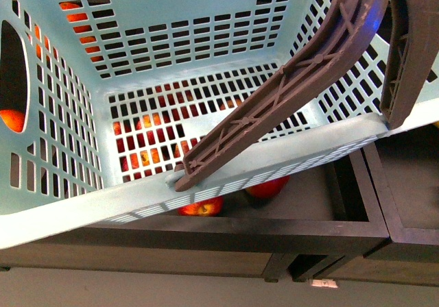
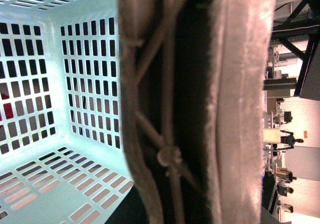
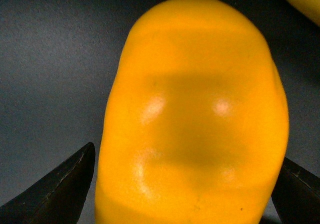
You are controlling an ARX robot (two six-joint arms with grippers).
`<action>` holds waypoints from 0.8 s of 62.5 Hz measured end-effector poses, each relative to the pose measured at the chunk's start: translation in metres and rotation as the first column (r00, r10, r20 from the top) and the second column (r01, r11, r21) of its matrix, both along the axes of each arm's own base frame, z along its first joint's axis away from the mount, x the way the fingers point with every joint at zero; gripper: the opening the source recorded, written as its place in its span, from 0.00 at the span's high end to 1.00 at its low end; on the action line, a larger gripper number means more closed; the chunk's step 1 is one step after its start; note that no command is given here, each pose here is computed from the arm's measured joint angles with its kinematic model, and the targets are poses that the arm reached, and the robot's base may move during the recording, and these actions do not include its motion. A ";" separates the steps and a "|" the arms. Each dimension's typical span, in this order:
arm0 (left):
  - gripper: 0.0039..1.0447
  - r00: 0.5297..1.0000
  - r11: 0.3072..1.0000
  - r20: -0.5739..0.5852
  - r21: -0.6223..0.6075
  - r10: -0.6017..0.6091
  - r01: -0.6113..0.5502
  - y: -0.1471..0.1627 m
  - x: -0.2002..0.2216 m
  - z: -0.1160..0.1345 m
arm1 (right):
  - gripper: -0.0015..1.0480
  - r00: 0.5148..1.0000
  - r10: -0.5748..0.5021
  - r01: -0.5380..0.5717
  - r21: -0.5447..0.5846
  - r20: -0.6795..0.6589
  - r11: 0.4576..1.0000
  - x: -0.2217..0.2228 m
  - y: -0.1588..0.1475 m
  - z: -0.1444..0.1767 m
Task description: Pick mango and avocado into basket
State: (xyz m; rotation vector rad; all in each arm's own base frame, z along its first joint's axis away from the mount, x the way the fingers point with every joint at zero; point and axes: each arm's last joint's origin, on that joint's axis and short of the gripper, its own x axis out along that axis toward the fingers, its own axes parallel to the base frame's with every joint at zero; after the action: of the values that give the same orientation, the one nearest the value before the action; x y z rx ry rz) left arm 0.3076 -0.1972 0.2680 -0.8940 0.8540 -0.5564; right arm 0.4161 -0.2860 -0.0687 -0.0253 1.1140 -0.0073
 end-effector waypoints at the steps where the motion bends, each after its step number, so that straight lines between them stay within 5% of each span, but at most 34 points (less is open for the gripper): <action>1: 0.87 1.000 1.000 0.000 0.000 0.000 0.000 0.000 0.000 0.000 | 0.14 1.000 0.002 -0.002 -0.004 -0.002 1.000 0.000 0.000 0.000; 10: 0.87 1.000 1.000 0.000 0.000 -0.001 0.001 0.000 0.000 0.000 | 0.35 1.000 0.007 -0.007 -0.017 -0.001 1.000 0.000 0.000 -0.001; 18: 0.87 1.000 1.000 0.000 0.000 -0.001 0.001 0.000 0.000 0.000 | 0.44 1.000 0.003 -0.003 -0.015 0.008 1.000 0.000 0.000 -0.001; 38: 0.87 1.000 1.000 0.000 0.000 -0.001 0.001 0.000 0.000 0.000 | 0.45 0.996 -0.014 0.010 0.046 0.088 0.999 -0.006 0.006 0.017; 50: 0.87 1.000 1.000 0.000 0.000 -0.001 0.001 0.000 0.000 0.000 | 0.45 0.972 0.007 -0.022 0.062 0.234 0.998 -0.016 0.014 0.071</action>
State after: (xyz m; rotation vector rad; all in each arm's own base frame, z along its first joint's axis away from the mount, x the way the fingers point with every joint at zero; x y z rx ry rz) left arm 0.3076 -0.1972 0.2680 -0.8943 0.8546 -0.5570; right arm 0.4003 -0.2723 0.0023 0.0243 0.8775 0.0373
